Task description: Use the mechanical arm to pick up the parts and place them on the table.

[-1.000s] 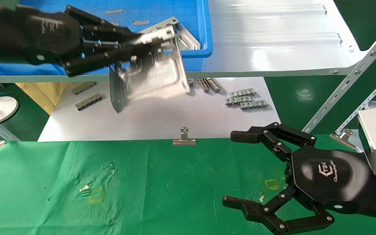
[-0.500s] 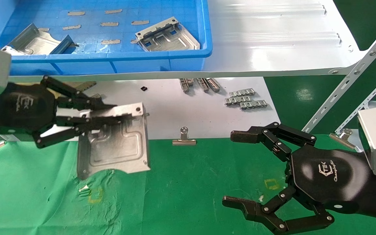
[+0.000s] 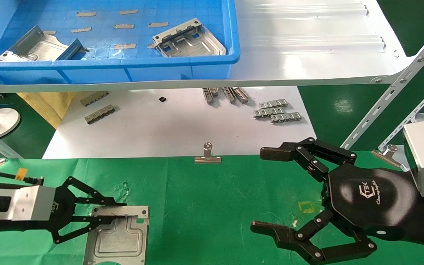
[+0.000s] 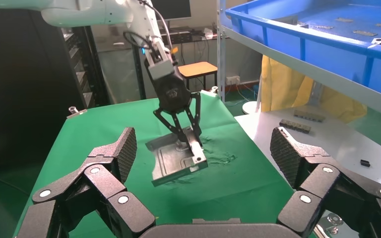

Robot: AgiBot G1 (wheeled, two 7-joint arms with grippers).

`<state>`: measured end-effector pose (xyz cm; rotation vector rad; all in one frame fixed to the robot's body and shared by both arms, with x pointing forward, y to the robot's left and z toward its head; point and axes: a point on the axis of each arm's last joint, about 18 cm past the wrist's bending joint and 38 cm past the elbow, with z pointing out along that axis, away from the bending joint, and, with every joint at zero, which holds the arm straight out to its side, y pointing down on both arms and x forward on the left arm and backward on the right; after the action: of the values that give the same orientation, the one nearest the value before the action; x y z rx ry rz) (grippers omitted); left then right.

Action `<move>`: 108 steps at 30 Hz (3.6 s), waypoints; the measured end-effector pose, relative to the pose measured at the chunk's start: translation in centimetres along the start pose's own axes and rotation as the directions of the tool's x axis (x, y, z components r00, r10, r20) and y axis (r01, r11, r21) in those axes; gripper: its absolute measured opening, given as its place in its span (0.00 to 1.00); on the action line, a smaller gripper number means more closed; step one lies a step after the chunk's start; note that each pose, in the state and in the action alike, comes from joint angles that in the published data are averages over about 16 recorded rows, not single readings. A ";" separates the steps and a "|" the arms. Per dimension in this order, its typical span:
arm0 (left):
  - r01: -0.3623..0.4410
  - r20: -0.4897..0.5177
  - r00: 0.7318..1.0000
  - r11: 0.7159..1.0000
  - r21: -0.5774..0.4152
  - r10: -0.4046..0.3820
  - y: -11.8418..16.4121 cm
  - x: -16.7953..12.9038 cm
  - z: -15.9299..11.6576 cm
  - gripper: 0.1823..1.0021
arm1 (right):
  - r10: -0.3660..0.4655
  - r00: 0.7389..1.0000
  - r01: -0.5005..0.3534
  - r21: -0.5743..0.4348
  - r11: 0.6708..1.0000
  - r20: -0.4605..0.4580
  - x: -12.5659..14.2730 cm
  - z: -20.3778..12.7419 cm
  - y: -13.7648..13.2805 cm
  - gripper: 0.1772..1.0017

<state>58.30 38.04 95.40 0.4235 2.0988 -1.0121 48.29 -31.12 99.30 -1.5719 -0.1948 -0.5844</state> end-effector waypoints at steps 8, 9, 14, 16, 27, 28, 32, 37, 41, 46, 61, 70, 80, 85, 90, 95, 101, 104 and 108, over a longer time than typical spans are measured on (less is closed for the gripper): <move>-0.044 -0.006 0.999 0.996 -0.074 0.044 2.8 0.3 0.4 0.11 | 0.000 1.000 0.000 0.000 1.000 0.000 0.0 0.0 0.0 1.00; -0.045 -0.005 0.999 0.996 -0.081 0.045 3.1 0.3 0.4 0.11 | 0.000 1.000 0.000 0.000 1.000 0.000 0.0 0.0 0.0 1.00; -0.047 0.012 0.999 0.993 -0.110 0.049 4.0 0.0 0.4 0.11 | 0.000 1.000 0.000 0.000 1.000 0.000 0.0 0.0 0.0 1.00; -0.050 0.015 0.999 0.992 -0.117 0.052 4.2 -0.2 0.4 0.11 | 0.000 1.000 0.000 0.000 1.000 0.000 0.0 0.0 0.0 1.00; -0.035 0.034 0.999 0.993 -0.116 0.039 4.5 -0.6 0.4 0.14 | 0.000 1.000 0.000 0.000 1.000 0.000 0.0 0.0 0.0 1.00; -0.022 0.041 0.999 0.994 -0.110 0.027 4.4 -0.6 0.3 0.15 | 0.000 1.000 0.000 0.000 1.000 0.000 0.0 0.0 0.0 1.00; 0.053 0.075 0.996 0.996 -0.072 -0.048 4.1 -0.5 -0.2 0.19 | 0.000 1.000 0.000 0.000 1.000 0.000 0.0 0.0 0.0 1.00; 0.179 0.118 0.977 0.984 -0.001 -0.177 3.9 0.0 -0.9 0.26 | 0.000 1.000 0.000 0.000 1.000 0.000 0.0 0.0 0.0 1.00; 0.275 0.143 0.949 0.960 0.059 -0.281 3.8 0.7 -1.6 0.35 | 0.000 1.000 0.000 0.000 1.000 0.000 0.0 0.0 0.0 1.00; 0.337 0.145 0.926 0.936 0.100 -0.349 3.8 1.5 -2.0 0.48 | 0.000 1.000 0.000 0.000 1.000 0.000 0.0 0.0 0.0 1.00; 0.346 0.125 0.922 0.925 0.158 -0.366 2.5 1.5 -1.1 0.84 | 0.000 1.000 0.000 0.000 1.000 -0.001 0.0 0.0 0.0 1.00; 0.353 0.090 0.920 0.905 0.238 -0.382 0.3 1.4 -0.1 0.96 | 0.000 1.000 0.000 0.000 1.000 -0.001 0.0 0.0 0.0 1.00; 0.356 0.048 0.919 0.879 0.318 -0.390 -2.5 1.6 0.5 1.00 | 0.000 1.000 0.000 0.000 1.000 -0.001 0.0 0.0 0.0 1.00; 0.357 0.027 0.920 0.865 0.353 -0.391 -3.9 1.7 0.7 1.00 | 0.000 1.000 0.000 0.000 1.000 -0.001 0.0 0.0 0.0 1.00; 0.357 0.007 0.921 0.851 0.384 -0.389 -5.4 1.9 0.7 1.00 | 0.000 1.000 0.000 0.000 1.000 -0.001 0.0 0.0 0.0 1.00; 0.356 -0.013 0.922 0.838 0.413 -0.386 -6.9 2.3 0.6 1.00 | 0.000 1.000 0.000 0.000 1.000 -0.001 0.0 0.0 0.0 1.00; 0.355 -0.036 0.925 0.824 0.442 -0.379 -8.7 2.7 0.4 1.00 | 0.000 1.000 0.000 0.000 1.000 -0.001 0.0 0.0 0.0 1.00; 0.354 -0.047 0.926 0.817 0.454 -0.375 -9.6 3.0 0.2 1.00 | 0.000 1.000 0.000 0.000 1.000 -0.001 0.0 0.0 0.0 1.00; 0.353 -0.062 0.928 0.810 0.469 -0.368 -10.8 3.4 0.0 1.00 | 0.000 1.000 0.000 0.000 1.000 -0.001 0.0 0.0 0.0 1.00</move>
<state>49.88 31.12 98.50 0.2374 1.9253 -1.7649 48.30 -31.13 99.30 -1.5715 -0.1940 -0.5845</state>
